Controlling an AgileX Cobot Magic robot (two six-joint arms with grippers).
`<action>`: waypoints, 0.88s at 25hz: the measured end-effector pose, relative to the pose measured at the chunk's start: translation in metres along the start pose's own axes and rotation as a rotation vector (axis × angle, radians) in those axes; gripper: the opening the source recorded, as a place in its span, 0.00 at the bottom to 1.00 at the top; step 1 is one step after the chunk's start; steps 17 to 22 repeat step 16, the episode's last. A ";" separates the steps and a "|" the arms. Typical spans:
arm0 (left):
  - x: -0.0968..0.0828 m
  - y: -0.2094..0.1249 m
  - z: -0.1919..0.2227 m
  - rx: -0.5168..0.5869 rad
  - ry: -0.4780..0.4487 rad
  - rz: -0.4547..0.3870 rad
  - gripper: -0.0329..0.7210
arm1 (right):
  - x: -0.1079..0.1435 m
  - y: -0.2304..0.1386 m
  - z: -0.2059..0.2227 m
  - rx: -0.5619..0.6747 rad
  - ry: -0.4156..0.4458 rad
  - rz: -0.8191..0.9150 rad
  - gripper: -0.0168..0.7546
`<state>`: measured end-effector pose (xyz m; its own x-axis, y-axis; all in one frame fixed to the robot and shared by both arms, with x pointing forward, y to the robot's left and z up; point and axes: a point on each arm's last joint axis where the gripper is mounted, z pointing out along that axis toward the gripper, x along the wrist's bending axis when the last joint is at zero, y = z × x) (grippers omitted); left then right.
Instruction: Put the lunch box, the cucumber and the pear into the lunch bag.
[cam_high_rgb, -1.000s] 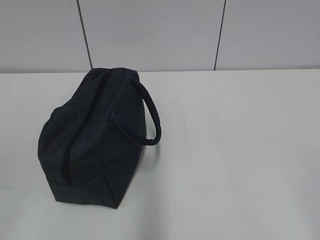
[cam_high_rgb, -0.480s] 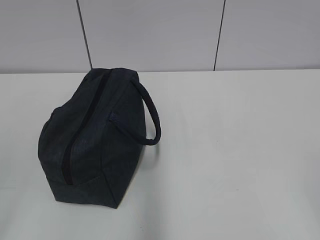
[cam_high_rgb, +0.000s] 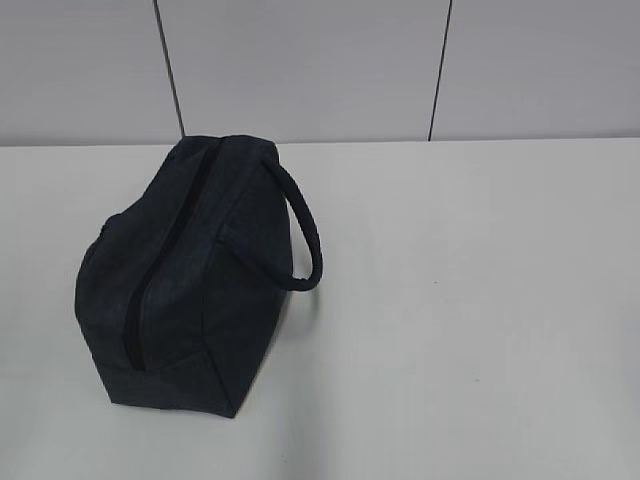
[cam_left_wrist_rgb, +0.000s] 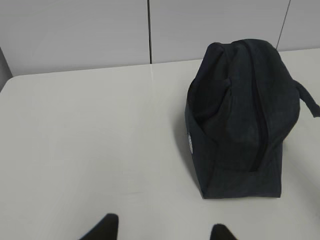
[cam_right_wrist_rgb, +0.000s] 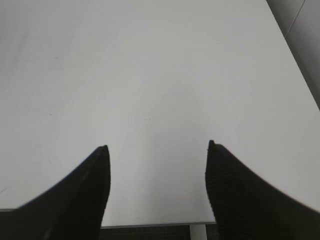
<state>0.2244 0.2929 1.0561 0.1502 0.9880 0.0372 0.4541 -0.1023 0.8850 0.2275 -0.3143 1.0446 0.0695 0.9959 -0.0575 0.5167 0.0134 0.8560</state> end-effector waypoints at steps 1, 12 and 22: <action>0.000 0.000 0.000 0.000 0.000 0.000 0.50 | 0.000 0.000 0.000 0.000 0.000 0.000 0.64; 0.000 0.000 0.000 0.000 0.000 0.000 0.50 | 0.000 0.000 0.000 0.000 0.000 0.000 0.64; 0.000 0.000 0.000 0.000 0.000 0.000 0.50 | 0.000 0.000 0.000 0.000 0.000 0.000 0.64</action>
